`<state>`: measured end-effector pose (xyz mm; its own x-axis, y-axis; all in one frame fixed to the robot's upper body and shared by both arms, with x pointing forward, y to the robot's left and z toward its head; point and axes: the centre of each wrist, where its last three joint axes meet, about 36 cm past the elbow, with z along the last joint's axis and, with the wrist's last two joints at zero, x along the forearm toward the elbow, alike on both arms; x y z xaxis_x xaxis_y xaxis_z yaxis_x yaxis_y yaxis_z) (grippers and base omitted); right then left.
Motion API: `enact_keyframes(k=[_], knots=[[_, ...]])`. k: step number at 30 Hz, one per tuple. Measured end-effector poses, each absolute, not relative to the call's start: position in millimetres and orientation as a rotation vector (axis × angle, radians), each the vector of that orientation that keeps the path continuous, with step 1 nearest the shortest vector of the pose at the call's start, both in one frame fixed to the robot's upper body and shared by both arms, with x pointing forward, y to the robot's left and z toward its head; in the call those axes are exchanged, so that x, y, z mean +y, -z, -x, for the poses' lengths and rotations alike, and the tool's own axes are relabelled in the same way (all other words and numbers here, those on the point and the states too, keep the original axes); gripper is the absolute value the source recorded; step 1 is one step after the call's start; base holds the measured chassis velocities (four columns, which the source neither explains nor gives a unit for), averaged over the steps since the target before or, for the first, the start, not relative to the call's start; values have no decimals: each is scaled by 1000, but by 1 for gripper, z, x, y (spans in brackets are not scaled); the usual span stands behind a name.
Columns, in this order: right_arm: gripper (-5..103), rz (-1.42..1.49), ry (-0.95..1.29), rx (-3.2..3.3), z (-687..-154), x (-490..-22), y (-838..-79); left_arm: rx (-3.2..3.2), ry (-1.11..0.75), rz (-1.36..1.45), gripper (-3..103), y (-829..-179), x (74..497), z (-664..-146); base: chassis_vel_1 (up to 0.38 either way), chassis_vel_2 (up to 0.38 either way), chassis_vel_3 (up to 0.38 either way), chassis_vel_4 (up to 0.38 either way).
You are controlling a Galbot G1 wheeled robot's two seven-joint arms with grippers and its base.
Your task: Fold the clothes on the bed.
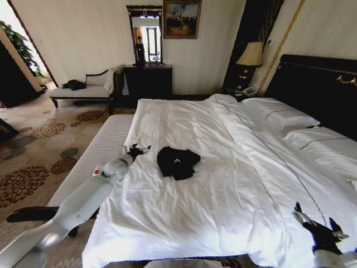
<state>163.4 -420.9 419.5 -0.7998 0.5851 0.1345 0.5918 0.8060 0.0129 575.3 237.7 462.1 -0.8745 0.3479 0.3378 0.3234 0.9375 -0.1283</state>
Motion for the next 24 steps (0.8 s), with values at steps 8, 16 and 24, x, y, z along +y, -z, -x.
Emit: enact_keyframes(k=[8, 16, 24], knots=[[100, 933, 111, -2845, -169, -418, -406, -2635, -49, 413, 100, -466, 206, -625, 0, 0, 0, 0], [100, 939, 114, -2837, -168, -419, -403, -2526, -19, 299, 100, -452, 197, -645, 0, 0, 0, 0], [100, 952, 114, -2842, -168, -424, -406, -2501, -20, 303, 100, -443, 173, -651, 0, 0, 0, 0]])
